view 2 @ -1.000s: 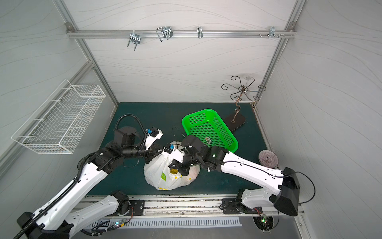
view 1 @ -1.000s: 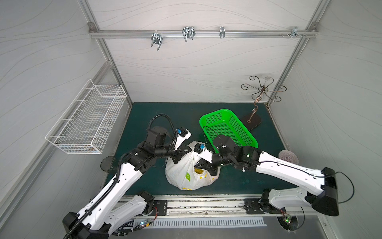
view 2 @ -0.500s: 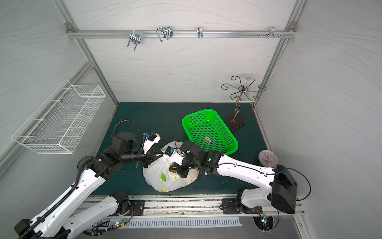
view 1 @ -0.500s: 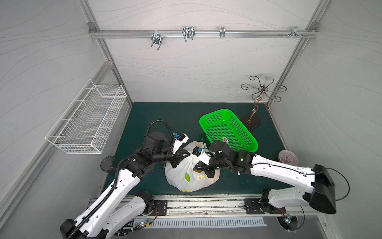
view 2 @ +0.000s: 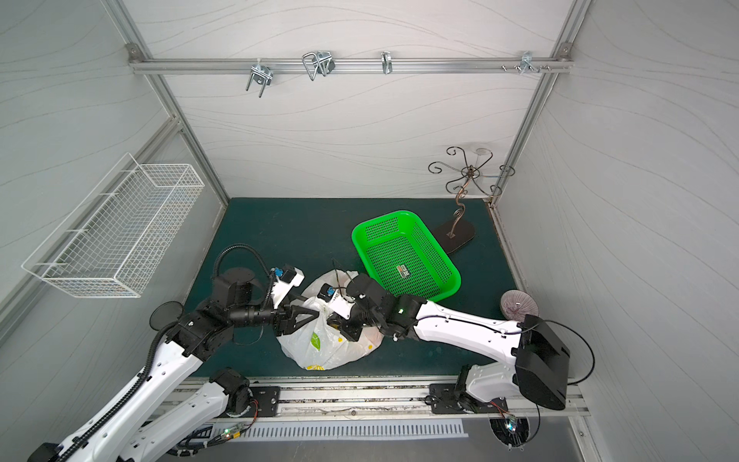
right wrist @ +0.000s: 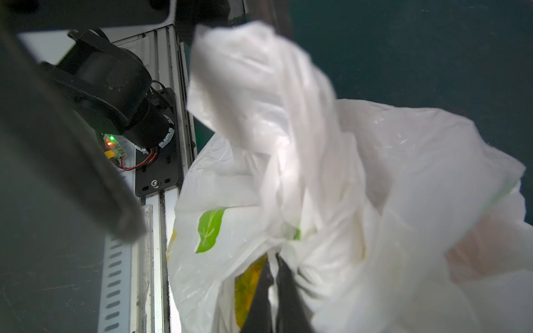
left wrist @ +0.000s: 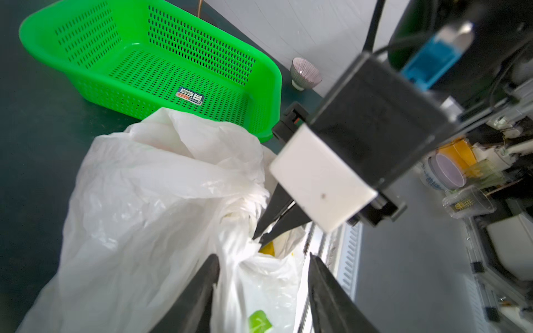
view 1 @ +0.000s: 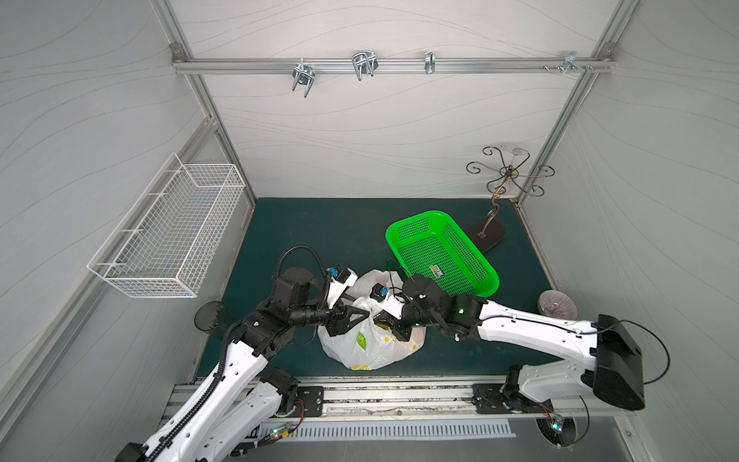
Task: Place the pineapple into a plastic bag & tie a knot
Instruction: Cross the plastic bag at the center of the board.
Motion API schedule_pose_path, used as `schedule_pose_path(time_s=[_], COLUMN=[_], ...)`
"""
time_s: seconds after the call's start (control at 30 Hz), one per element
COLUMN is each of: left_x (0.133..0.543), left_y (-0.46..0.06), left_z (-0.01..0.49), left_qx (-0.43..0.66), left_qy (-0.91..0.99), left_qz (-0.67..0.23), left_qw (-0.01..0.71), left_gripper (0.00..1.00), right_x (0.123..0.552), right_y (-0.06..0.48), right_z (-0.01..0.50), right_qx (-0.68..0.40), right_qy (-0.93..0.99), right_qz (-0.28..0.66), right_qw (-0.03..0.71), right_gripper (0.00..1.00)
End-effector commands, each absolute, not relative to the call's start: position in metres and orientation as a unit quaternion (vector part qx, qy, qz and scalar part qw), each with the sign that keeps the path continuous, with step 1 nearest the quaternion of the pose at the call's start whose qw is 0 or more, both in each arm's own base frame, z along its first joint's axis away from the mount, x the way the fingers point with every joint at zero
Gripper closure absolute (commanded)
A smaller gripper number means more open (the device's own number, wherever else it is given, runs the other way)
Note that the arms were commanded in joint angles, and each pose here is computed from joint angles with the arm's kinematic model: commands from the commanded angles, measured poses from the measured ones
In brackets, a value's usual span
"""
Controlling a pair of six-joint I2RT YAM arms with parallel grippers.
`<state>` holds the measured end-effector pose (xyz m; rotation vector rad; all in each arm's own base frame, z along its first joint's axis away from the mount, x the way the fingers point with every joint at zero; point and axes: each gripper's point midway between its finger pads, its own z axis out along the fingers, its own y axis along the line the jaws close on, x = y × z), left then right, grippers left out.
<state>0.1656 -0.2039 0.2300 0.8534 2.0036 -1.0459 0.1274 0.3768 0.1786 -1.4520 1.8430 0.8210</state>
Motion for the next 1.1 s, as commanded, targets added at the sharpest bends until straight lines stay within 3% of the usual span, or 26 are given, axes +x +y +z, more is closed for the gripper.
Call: schedule_pose_path(time_s=[0.0,0.07,0.23,0.33,0.43,0.57,0.8,1.07], left_x=[0.168,0.17,0.182,0.187,0.191,0.192,0.191,0.193], left_y=[-0.204,-0.202,-0.207,-0.212,-0.217,-0.223,-0.227,-0.23], left_z=[0.243,0.235,0.227,0.228,0.228,0.225,0.222,0.219], left_qx=[0.337,0.341,0.345,0.349,0.356,0.365,0.368,0.367], left_qy=[0.753,0.757,0.75,0.742,0.736,0.732,0.728,0.728], left_qz=[-0.414,-0.402,-0.399,-0.406,-0.414,-0.429,-0.445,-0.452], left_qw=[0.385,0.386,0.399,0.403,0.4,0.383,0.37,0.362], left_gripper=[0.38,0.26,0.08,0.03,0.04,0.14,0.45,0.74], right_x=[0.129,0.129,0.127,0.127,0.127,0.127,0.128,0.128], right_y=[0.382,0.382,0.381,0.381,0.382,0.382,0.383,0.384], right_z=[0.182,0.183,0.183,0.183,0.183,0.184,0.182,0.184], right_qx=[-0.551,-0.55,-0.549,-0.548,-0.547,-0.547,-0.547,-0.548], right_qy=[0.696,0.696,0.695,0.695,0.695,0.694,0.695,0.693], right_qz=[0.316,0.318,0.323,0.324,0.325,0.325,0.324,0.324], right_qw=[0.335,0.336,0.334,0.335,0.335,0.337,0.336,0.338], right_gripper=[1.0,1.0,1.0,1.0,1.0,1.0,1.0,1.0])
